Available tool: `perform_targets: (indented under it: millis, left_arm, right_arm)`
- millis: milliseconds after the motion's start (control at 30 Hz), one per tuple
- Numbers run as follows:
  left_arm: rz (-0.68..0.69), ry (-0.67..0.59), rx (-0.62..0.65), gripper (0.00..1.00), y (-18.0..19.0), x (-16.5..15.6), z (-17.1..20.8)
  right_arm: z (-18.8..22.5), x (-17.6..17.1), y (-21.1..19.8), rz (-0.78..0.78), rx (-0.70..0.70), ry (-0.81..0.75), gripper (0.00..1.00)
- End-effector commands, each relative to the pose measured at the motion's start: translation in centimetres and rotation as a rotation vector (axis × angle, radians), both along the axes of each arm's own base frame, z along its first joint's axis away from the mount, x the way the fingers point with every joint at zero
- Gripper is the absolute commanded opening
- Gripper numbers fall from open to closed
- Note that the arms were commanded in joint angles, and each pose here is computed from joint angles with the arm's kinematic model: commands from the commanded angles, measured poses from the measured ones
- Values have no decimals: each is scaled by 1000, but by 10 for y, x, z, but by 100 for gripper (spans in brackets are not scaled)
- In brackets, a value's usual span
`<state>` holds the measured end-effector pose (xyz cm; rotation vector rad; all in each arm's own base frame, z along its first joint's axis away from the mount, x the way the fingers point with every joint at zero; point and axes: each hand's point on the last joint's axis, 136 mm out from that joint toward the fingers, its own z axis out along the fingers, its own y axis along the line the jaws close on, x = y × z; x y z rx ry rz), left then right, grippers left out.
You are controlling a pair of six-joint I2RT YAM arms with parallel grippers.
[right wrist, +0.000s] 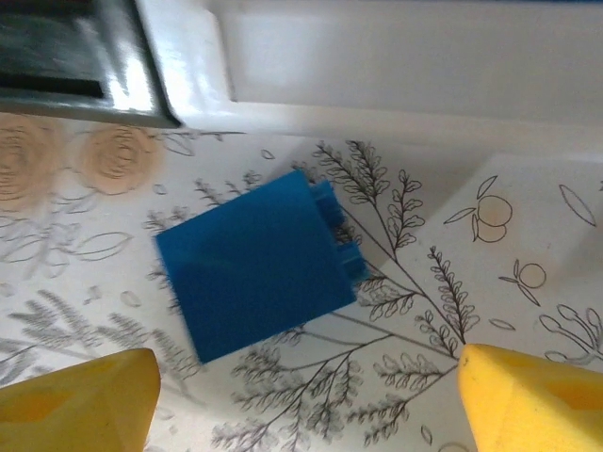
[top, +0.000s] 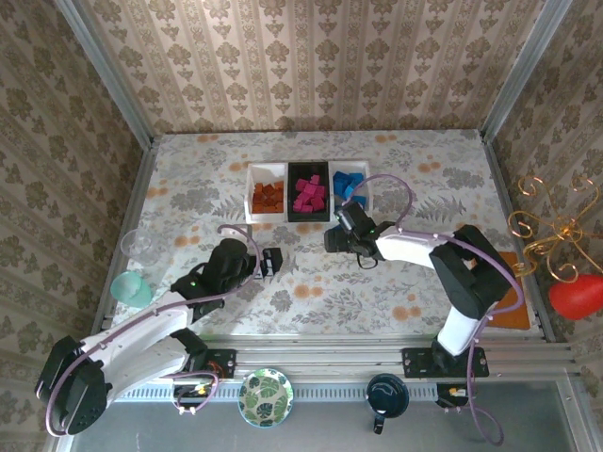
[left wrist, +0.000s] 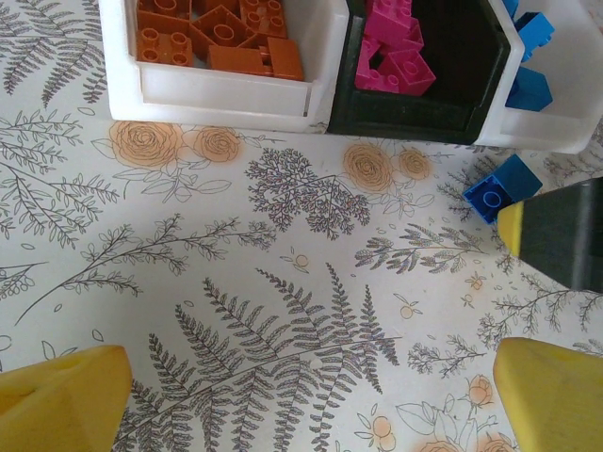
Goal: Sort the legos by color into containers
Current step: Pick up the lego from the center of the table.
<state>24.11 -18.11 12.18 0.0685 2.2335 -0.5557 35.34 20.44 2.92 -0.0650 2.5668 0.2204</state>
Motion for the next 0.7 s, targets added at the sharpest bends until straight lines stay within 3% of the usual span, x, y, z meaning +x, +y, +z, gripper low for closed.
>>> perform_targets:
  millis: [0, 300, 533, 667]
  left_arm:
    - [10, 7, -17, 100, 2, -2, -2]
    - [19, 5, -21, 100, 3, 0, 0]
    - [20, 11, -20, 100, 4, -1, -2]
    - [19, 9, -26, 100, 3, -1, -1]
  right_arm:
    - [3, 15, 9, 30, 19, -20, 81]
    - [-5, 30, 23, 111, 3, -26, 71]
    - [-4, 27, 29, 150, 29, -33, 45]
    - [14, 14, 29, 179, 69, -69, 38]
